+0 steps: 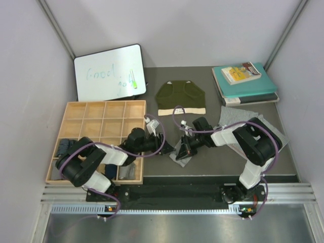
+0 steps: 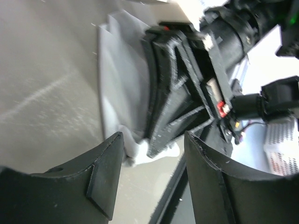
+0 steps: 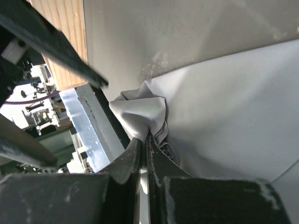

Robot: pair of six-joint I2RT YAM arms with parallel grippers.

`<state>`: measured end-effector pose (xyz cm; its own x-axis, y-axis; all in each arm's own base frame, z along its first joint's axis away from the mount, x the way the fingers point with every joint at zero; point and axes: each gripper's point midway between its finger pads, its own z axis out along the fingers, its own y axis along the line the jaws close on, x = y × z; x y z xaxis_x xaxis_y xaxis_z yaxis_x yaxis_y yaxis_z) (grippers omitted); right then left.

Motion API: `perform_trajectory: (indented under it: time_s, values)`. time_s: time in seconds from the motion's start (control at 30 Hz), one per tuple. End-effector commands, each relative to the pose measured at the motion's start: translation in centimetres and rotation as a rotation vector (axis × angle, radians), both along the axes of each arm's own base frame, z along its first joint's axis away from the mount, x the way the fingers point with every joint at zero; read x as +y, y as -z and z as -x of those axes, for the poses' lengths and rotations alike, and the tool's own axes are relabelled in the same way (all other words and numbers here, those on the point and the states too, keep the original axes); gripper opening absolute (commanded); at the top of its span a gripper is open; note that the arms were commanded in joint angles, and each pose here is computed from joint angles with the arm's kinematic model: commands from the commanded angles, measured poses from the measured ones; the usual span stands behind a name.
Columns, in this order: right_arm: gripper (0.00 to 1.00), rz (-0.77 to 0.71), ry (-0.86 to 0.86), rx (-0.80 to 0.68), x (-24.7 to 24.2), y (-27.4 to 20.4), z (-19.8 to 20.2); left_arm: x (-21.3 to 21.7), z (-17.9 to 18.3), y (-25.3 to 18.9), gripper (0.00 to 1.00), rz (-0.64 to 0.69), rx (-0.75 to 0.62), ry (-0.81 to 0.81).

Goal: Roll the underwear
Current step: Roll the underwear to the center of the board.

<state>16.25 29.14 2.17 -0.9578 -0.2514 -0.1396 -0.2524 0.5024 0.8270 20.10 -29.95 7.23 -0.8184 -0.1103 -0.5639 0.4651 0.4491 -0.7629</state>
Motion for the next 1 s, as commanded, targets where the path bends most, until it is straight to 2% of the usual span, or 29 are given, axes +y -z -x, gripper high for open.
perform_trajectory:
  time_s: [0.0,0.17,0.43,0.97]
  values:
    - [0.0,-0.022,-0.001,-0.048,0.5,0.0,-0.3,-0.9,1.1,-2.2,0.59,0.113,-0.053,0.041]
    - [0.0,-0.017,-0.001,-0.042,0.3,0.4,-0.1,-1.7,1.8,-2.4,0.59,0.123,-0.069,0.085]
    - [0.0,-0.025,-0.003,-0.043,0.3,0.3,0.1,-2.2,2.2,-0.3,0.59,0.091,-0.04,0.119]
    - [0.0,-0.061,-0.039,-0.034,0.6,-0.6,0.4,-3.1,1.0,0.6,0.6,0.021,-0.082,0.16]
